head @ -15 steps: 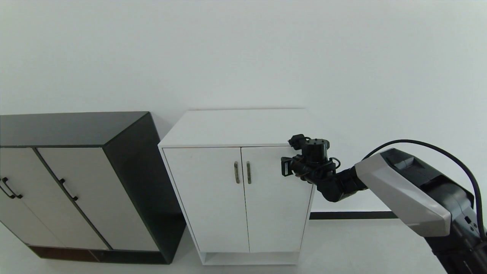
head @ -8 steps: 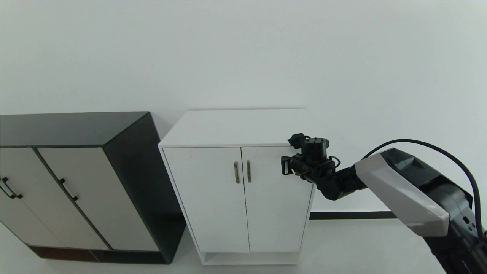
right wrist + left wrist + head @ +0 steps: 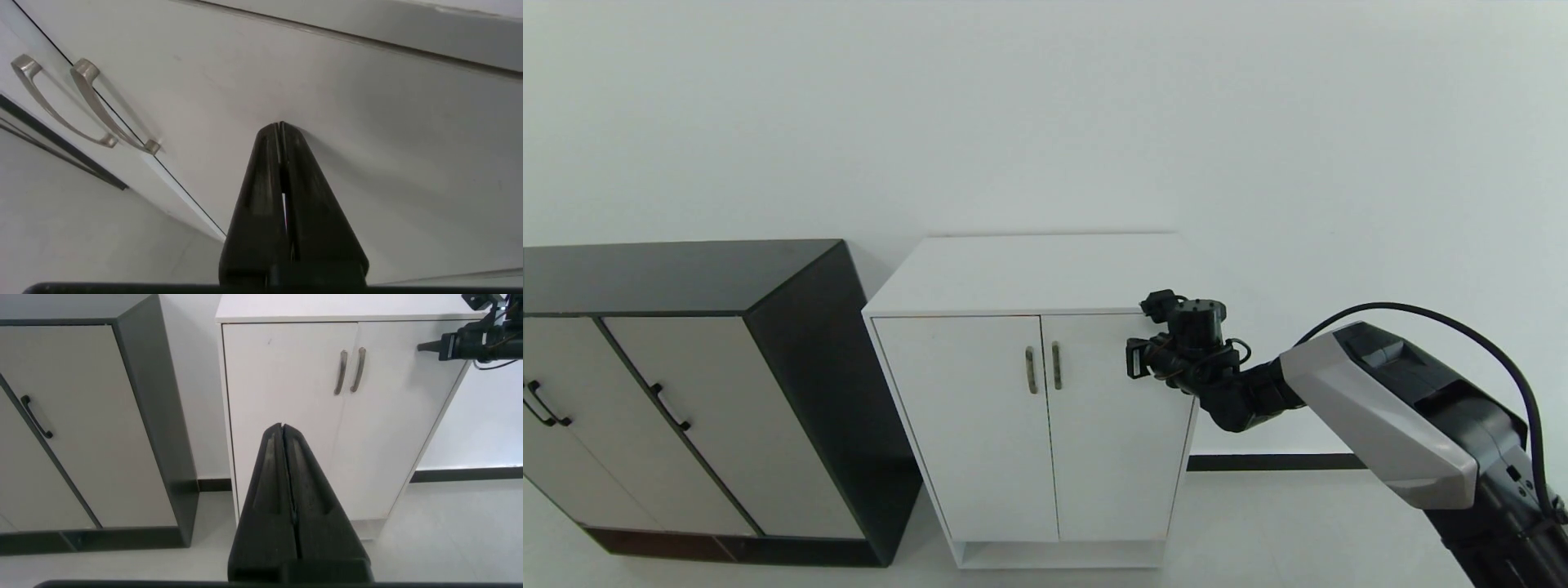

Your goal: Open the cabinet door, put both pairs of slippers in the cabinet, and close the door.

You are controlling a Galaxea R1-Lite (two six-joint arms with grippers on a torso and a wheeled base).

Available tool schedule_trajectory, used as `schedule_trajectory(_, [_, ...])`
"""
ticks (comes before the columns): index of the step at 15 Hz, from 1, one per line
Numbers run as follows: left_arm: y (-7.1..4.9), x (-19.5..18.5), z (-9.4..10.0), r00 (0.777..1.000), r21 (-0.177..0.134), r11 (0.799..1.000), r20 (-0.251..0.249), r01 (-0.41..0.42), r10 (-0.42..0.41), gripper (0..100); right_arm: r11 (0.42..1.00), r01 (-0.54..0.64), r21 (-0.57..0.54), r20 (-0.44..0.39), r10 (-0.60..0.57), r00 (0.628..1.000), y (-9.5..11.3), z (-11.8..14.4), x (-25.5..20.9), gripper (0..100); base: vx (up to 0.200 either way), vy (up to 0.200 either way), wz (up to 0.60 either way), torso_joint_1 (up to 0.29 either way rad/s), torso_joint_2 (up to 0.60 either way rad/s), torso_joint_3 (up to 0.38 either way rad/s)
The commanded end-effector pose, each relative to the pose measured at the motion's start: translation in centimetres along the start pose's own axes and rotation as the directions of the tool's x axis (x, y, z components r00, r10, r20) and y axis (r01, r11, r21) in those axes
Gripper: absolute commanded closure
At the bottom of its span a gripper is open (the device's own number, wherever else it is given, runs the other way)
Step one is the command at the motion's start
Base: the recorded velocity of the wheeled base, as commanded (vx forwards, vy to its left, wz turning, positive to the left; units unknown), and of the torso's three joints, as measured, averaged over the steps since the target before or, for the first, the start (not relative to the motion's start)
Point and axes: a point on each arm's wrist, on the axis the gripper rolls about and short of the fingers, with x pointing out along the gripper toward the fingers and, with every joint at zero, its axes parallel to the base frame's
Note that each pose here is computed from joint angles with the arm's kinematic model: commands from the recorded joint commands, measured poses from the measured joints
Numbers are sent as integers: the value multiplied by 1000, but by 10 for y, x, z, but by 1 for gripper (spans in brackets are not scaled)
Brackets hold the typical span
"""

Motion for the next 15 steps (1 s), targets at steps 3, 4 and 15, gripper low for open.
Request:
schedule_trajectory(3, [0, 0, 0, 1000, -2, 1000, -1, 0, 0, 100, 1000, 9, 1, 2, -9, 1000, -2, 0, 0, 100, 0, 0, 0, 0, 0, 0])
schedule_trajectory(4, [0, 0, 0, 1000, -2, 1000, -1, 0, 0, 100, 1000, 27, 1, 8, -27, 1000, -1, 2, -1, 100, 0, 0, 0, 0, 0, 0])
schedule_trajectory(15, [0, 0, 0, 1000, -4, 1000, -1, 0, 0, 100, 994, 108, 15, 12, -108, 994, -24, 9, -102, 100, 0, 0, 0, 0, 0, 0])
